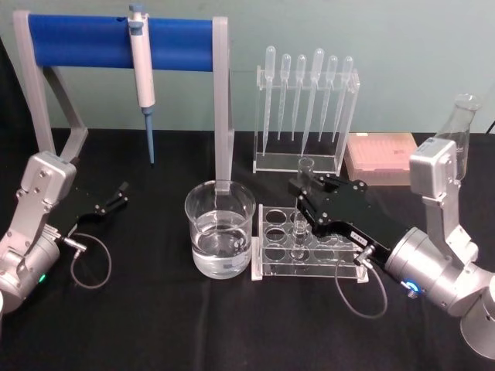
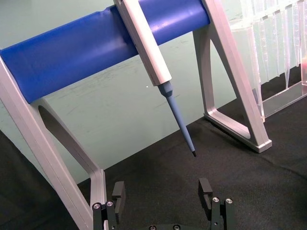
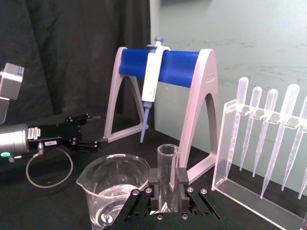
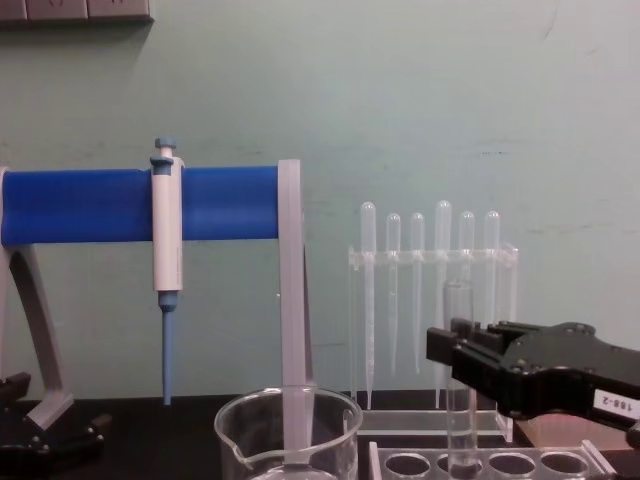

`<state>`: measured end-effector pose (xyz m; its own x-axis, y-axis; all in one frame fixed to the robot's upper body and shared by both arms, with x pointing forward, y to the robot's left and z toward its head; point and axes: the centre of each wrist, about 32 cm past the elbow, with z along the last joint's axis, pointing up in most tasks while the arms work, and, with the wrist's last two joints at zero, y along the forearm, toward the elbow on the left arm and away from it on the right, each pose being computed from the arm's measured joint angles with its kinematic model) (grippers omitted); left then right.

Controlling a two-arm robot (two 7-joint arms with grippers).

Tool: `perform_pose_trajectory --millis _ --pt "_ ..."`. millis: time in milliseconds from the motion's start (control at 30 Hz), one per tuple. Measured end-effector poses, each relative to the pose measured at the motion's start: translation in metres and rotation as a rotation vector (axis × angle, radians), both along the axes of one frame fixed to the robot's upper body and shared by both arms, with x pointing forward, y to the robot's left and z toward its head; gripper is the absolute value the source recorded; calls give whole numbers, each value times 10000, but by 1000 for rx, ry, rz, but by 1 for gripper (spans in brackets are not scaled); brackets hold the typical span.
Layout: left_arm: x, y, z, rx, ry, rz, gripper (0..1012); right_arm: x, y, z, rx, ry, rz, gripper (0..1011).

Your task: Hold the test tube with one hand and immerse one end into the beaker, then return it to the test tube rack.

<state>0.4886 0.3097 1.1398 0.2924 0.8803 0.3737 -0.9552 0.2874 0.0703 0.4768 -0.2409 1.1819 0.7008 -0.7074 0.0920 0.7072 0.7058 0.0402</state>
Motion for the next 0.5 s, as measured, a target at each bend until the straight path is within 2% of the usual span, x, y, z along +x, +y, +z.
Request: perform_pose_trajectory --millis 67,267,333,400,500 --pt "0 0 0 0 0 0 1000 3 3 3 -6 2 0 224" --pt "0 0 0 0 0 0 1000 19 43 75 -92 15 -5 225" --pt "0 0 0 0 0 0 1000 23 48 88 -102 17 -6 243" --pt "0 0 0 0 0 0 1000 24 50 98 -109 20 -9 274" --pt "0 0 0 0 0 0 1000 11 45 112 -117 26 -18 394"
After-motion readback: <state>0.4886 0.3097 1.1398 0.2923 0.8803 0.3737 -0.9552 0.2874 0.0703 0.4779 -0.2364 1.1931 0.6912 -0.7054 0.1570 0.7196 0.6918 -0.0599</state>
